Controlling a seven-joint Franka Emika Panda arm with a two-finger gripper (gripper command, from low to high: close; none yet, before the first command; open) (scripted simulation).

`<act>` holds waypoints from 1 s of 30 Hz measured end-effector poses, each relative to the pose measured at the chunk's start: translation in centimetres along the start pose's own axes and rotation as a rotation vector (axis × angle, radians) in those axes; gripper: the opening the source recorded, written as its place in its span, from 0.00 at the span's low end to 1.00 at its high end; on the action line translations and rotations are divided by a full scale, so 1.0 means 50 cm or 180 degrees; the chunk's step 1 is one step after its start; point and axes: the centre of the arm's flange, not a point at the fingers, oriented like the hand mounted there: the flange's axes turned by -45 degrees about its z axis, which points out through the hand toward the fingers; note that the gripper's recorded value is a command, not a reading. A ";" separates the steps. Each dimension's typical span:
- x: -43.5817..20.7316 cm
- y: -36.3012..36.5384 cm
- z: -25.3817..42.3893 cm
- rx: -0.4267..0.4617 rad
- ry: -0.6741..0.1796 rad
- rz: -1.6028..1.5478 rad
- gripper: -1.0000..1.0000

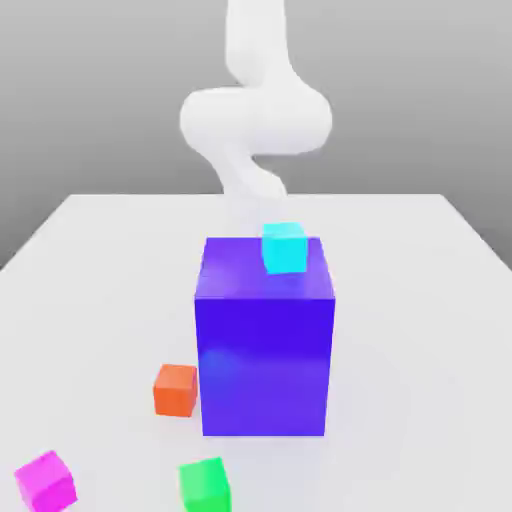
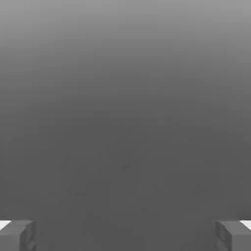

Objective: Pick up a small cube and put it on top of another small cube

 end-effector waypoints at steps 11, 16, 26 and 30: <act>-0.045 0.167 0.380 -0.0234 -0.0849 0.0816 0.50; -0.120 0.254 0.534 -0.0391 -0.1214 0.1195 0.50; -0.363 0.428 0.787 -0.0803 -0.1920 0.1943 0.50; -0.479 0.481 0.865 -0.0968 -0.2152 0.2179 0.50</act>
